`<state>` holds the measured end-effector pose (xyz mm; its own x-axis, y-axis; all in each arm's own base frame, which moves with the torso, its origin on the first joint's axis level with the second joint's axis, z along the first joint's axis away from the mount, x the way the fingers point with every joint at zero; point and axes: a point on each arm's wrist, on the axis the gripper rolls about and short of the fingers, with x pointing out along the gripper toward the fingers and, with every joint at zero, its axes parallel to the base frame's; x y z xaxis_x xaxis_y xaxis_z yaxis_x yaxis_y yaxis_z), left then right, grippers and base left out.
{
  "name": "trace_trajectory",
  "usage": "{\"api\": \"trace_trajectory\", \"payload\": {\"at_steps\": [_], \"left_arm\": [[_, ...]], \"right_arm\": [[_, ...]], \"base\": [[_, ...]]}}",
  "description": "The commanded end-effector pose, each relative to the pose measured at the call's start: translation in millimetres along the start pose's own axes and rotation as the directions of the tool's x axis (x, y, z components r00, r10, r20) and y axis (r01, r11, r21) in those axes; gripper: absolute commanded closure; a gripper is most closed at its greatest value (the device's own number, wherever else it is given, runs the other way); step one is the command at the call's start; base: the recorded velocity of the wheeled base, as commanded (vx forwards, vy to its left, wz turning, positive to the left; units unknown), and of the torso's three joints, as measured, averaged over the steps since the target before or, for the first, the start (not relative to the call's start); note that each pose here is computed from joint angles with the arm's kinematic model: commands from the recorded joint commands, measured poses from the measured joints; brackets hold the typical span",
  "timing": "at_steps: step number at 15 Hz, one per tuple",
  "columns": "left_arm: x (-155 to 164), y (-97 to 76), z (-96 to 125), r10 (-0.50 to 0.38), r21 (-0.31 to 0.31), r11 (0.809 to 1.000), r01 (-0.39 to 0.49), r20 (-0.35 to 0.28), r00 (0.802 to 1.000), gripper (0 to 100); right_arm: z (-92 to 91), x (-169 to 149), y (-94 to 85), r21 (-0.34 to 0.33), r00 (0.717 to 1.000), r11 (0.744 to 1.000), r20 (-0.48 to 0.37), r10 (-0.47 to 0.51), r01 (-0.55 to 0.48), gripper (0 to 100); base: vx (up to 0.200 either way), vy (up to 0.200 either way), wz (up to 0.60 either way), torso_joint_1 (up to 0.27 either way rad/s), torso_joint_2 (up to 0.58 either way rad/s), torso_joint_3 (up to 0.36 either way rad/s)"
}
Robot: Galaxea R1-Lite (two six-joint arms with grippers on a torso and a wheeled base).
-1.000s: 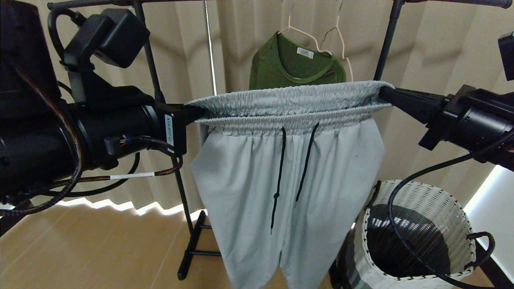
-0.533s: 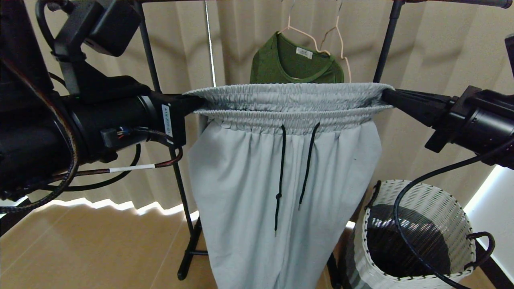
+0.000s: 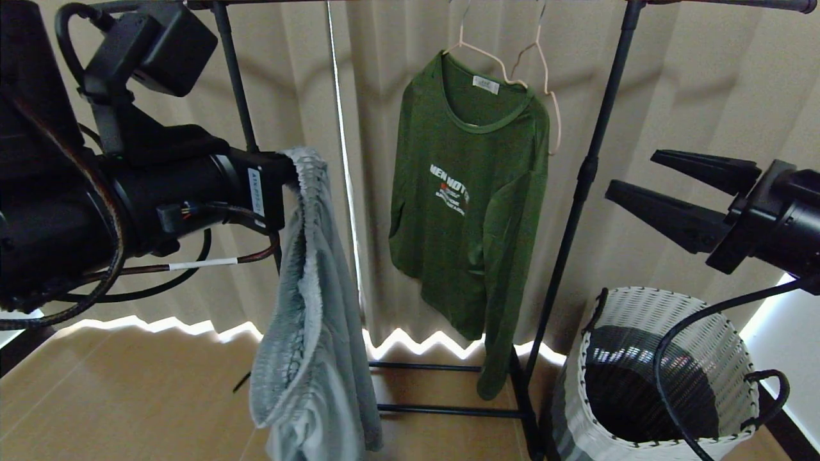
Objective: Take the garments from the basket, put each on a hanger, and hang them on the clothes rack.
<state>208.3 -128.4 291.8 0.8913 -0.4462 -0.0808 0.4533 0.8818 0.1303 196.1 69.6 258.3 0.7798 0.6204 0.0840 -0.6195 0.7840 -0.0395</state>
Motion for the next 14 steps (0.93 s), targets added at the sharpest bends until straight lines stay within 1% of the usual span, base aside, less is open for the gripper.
{"api": "trace_trajectory", "payload": {"at_steps": [1,2,3,4,5,6,8,9,10,11,12,13,14], "left_arm": [[-7,9.4,-10,0.054,0.001,0.999,-0.054,-0.030,0.998,100],[-20,12.9,-15,0.081,0.000,0.997,-0.082,-0.035,0.996,100],[-33,16.2,-22,0.100,0.000,0.995,-0.100,-0.046,0.994,100],[-52,20.2,-29,0.123,-0.003,0.992,-0.123,-0.044,0.991,100],[-62,22.2,-35,0.136,-0.004,0.991,-0.137,-0.049,0.989,100],[-92,28.2,-53,0.191,-0.008,0.981,-0.192,-0.056,0.980,100],[-126,34.1,-74,0.281,-0.022,0.959,-0.283,-0.054,0.958,100],[-132,34.6,-79,0.300,-0.026,0.953,-0.302,-0.057,0.952,100],[-143,33.9,-94,0.332,-0.045,0.941,-0.335,-0.070,0.941,100],[-148,31.9,-102,0.334,-0.057,0.939,-0.338,-0.073,0.940,100],[-148,31.7,-103,0.335,-0.057,0.939,-0.340,-0.074,0.939,100],[-156,28.2,-116,0.337,-0.044,0.939,-0.341,-0.080,0.938,100],[-158,27.9,-115,0.337,-0.022,0.940,-0.340,-0.071,0.939,100]], "right_arm": [[-4.6,-14,4.3,-0.012,1.000,1.000,-0.009,-0.008,0.008,0],[-10.6,-23,2.7,-0.057,0.999,0.998,-0.025,-0.038,0.037,0],[-17.5,-33,-2.0,-0.122,0.995,0.989,-0.044,-0.091,0.085,0],[-25.1,-44,-5.6,-0.178,0.986,0.974,-0.063,-0.155,0.142,0],[-30.0,-51,-6.1,-0.203,0.978,0.963,-0.076,-0.194,0.175,0],[-43.9,-65,-4.6,-0.239,0.947,0.933,-0.107,-0.302,0.271,0],[-57.5,-77,-3.6,-0.246,0.892,0.889,-0.146,-0.427,0.385,0],[-59.5,-78,-3.8,-0.248,0.879,0.879,-0.152,-0.451,0.408,0],[-66.8,-82,-3.1,-0.243,0.849,0.858,-0.176,-0.498,0.453,0],[-73.4,-86,-1.7,-0.236,0.840,0.856,-0.199,-0.505,0.459,0],[-73.4,-86,-1.4,-0.236,0.840,0.856,-0.197,-0.505,0.459,0],[-77.5,-88,-0.5,-0.233,0.840,0.858,-0.202,-0.503,0.458,0],[-77.7,-87,-0.6,-0.233,0.840,0.858,-0.200,-0.504,0.459,0]], "base": [[0.000,0.000,0.00,0.000,0.00,0.000],[0.000,0.000,0.00,0.000,0.00,0.000],[0.000,0.000,0.00,0.000,0.00,0.000],[0.000,0.000,0.00,0.000,0.00,0.000],[0.000,0.000,0.00,0.000,0.00,0.000],[0.000,0.000,0.00,0.000,0.00,0.000],[0.000,0.000,0.00,0.000,0.00,0.000],[0.000,0.000,0.00,0.000,0.00,0.000],[0.000,0.000,0.00,0.000,0.00,0.000],[0.000,0.000,0.00,0.000,0.00,0.000],[0.000,0.000,0.00,0.000,0.00,0.000],[0.000,0.000,0.00,0.000,0.00,0.000],[0.000,0.000,0.00,0.000,0.00,0.000]]}}
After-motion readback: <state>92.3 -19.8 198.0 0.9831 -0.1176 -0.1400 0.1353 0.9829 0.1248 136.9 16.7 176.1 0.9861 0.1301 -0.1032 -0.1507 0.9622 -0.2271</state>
